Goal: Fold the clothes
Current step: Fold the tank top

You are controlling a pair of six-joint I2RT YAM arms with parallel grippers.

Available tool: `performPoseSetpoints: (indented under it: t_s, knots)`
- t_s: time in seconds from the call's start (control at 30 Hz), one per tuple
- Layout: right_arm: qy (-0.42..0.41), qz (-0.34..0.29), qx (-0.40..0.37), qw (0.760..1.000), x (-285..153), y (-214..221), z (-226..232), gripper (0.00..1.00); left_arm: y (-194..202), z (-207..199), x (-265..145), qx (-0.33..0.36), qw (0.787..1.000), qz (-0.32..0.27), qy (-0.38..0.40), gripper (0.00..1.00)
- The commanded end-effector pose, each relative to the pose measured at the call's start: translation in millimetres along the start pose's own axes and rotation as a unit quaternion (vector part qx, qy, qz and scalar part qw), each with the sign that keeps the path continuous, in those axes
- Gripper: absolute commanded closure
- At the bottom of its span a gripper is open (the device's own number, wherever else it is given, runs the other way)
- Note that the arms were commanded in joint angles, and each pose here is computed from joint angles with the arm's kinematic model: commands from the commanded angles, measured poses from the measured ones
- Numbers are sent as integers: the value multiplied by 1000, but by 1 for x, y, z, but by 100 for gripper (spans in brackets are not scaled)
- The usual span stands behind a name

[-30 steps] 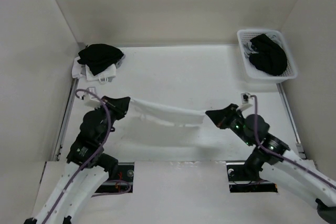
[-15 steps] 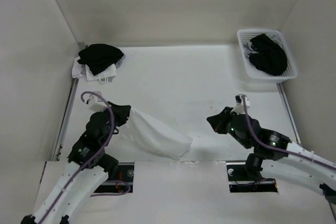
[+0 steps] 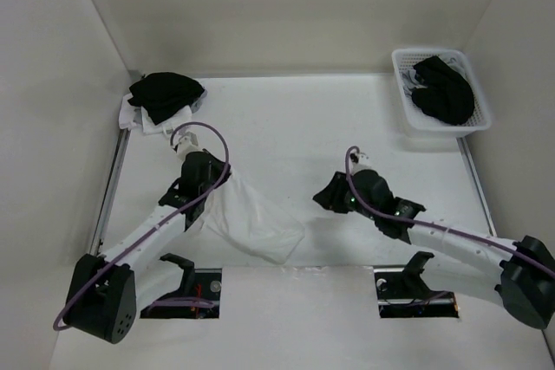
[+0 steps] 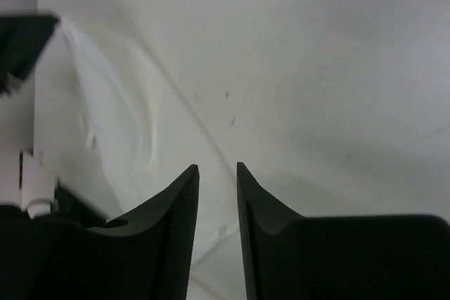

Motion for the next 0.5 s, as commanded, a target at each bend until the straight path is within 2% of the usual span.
performPoseSetpoints:
  t_s: [0.0,0.1,0.27,0.47]
  knots:
    - [-43,36,16,998,-1,32,7,62,-39,-21,-8,-24,995,-74,55,97]
    - [-37,59,28,997,-3,55,3,51,-33,-4,-10,-28,996,-71,38,97]
    - [-22,80,40,996,2,76,0,43,-23,8,-11,-30,997,-60,34,97]
    - [-60,72,56,994,21,83,12,36,-18,13,-11,-30,998,-55,32,97]
Point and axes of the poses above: each gripper's point midway between its finger pads, its own x axis out along the fingers, its own z axis along the line the jaws close on, y = z × x, the point moved 7 cm from there along -x, back along the fingers, and after that the axes turned 7 degrees about x, right-handed, at the moved point
